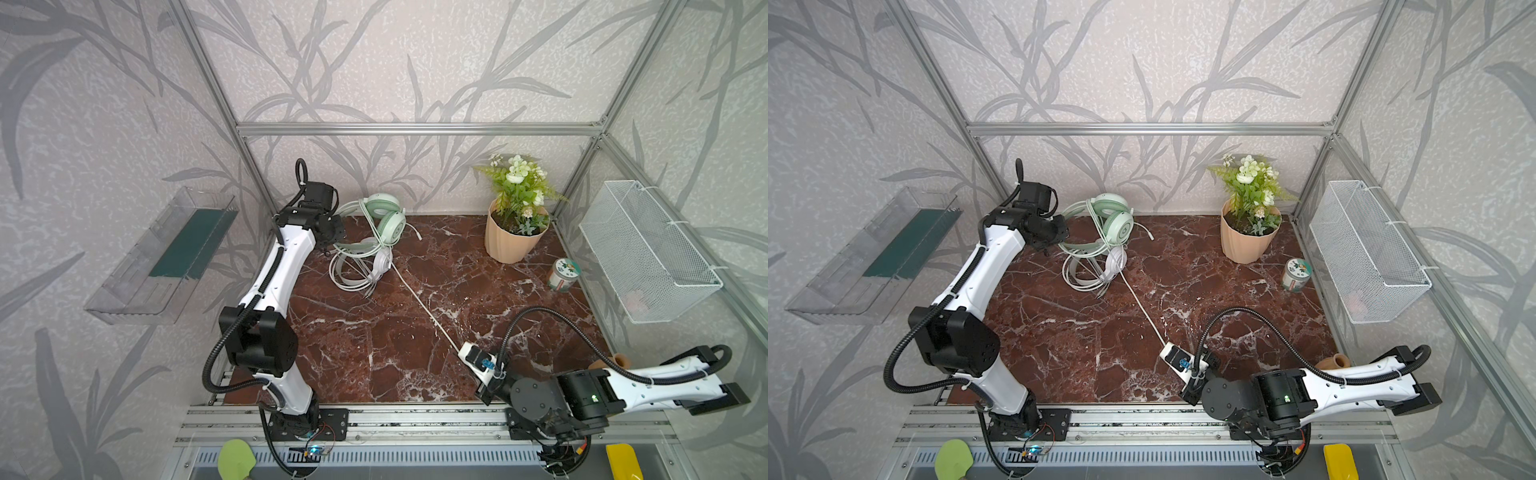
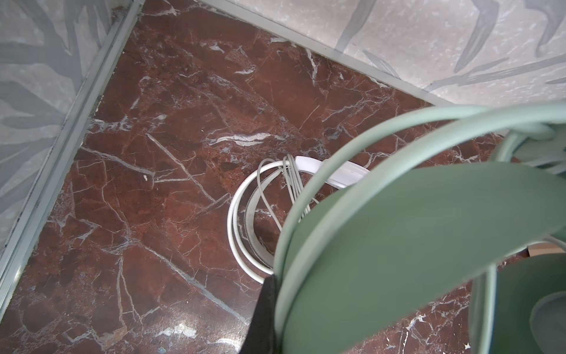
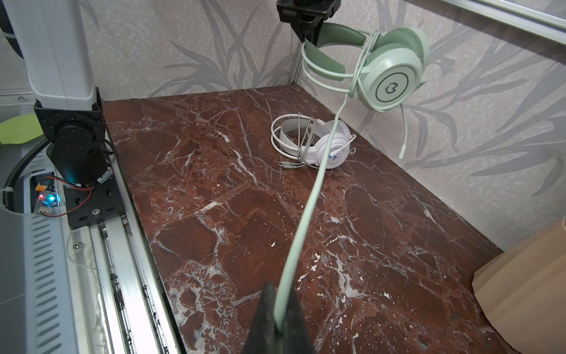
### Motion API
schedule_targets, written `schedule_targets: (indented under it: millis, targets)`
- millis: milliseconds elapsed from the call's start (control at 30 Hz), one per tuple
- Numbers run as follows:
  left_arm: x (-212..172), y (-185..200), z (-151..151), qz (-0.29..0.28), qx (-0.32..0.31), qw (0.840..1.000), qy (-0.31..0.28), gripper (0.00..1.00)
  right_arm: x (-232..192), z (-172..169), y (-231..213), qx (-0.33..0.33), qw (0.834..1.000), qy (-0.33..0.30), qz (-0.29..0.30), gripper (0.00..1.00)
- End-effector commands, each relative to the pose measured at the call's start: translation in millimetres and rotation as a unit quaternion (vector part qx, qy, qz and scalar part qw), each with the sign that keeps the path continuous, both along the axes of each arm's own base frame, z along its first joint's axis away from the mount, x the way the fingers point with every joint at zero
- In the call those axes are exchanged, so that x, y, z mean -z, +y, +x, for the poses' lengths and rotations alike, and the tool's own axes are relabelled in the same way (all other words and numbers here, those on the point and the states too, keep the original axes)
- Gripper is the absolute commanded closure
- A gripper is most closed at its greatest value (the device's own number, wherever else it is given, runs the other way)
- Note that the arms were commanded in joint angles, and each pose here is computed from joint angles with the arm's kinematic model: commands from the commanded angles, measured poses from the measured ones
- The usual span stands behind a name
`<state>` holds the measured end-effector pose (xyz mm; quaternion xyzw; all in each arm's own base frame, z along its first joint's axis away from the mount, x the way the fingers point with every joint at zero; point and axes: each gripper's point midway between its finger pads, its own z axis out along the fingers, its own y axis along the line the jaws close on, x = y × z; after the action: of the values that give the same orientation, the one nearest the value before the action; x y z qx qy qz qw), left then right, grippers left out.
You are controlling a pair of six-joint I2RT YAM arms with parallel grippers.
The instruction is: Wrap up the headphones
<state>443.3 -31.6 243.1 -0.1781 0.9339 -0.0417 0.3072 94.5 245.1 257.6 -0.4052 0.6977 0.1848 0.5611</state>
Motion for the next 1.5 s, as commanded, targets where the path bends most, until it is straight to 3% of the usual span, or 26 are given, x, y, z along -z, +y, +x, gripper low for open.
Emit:
schedule_targets:
  millis: [0, 233, 400, 533, 700, 800, 900, 1000, 1233, 1467]
  targets:
    - [-12.4, -1.8, 20.1, -0.014, -0.006, 0.999, -0.045, 1.0, -21.5, -3.3, -5.6, -0.016, 0.999, 0.001, 0.029, 1.0]
    - [6.3, -15.8, 18.6, -0.003, 0.01, 1.0, -0.017, 1.0, -39.4, -35.2, 31.0, -0.123, 0.992, 0.001, 0.019, 1.0]
    - [19.4, -32.7, 11.9, 0.026, 0.033, 0.999, 0.005, 1.0, -90.2, -54.0, 42.5, -0.192, 0.98, -0.028, 0.032, 1.0]
    - [19.1, -56.6, 1.4, 0.067, 0.074, 0.995, 0.016, 1.0, -142.4, -53.3, 41.7, -0.205, 0.968, -0.123, 0.072, 1.0]
    - [19.6, -88.7, -25.4, 0.11, 0.135, 0.984, 0.029, 1.0, -199.6, -38.7, 53.7, -0.159, 0.959, -0.226, 0.063, 1.0]
    - [23.9, -110.8, -50.3, 0.115, 0.179, 0.976, 0.035, 1.0, -219.5, -19.0, 59.1, -0.133, 0.955, -0.259, 0.058, 1.0]
    - [28.4, -123.9, -77.5, 0.126, 0.211, 0.969, 0.042, 1.0, -239.9, 19.0, 44.8, -0.116, 0.968, -0.192, 0.116, 1.0]
    - [33.3, -139.0, -106.7, 0.153, 0.253, 0.955, 0.032, 1.0, -255.9, 52.3, 34.0, -0.092, 0.968, -0.148, 0.181, 1.0]
    - [43.1, -157.4, -171.0, 0.238, 0.34, 0.91, -0.007, 1.0, -262.9, 109.7, 49.4, -0.022, 0.972, -0.168, 0.159, 1.0]
    - [36.7, -148.6, -216.1, 0.196, 0.377, 0.903, -0.067, 1.0, -258.8, 196.4, 13.2, 0.068, 0.972, -0.128, 0.184, 1.0]
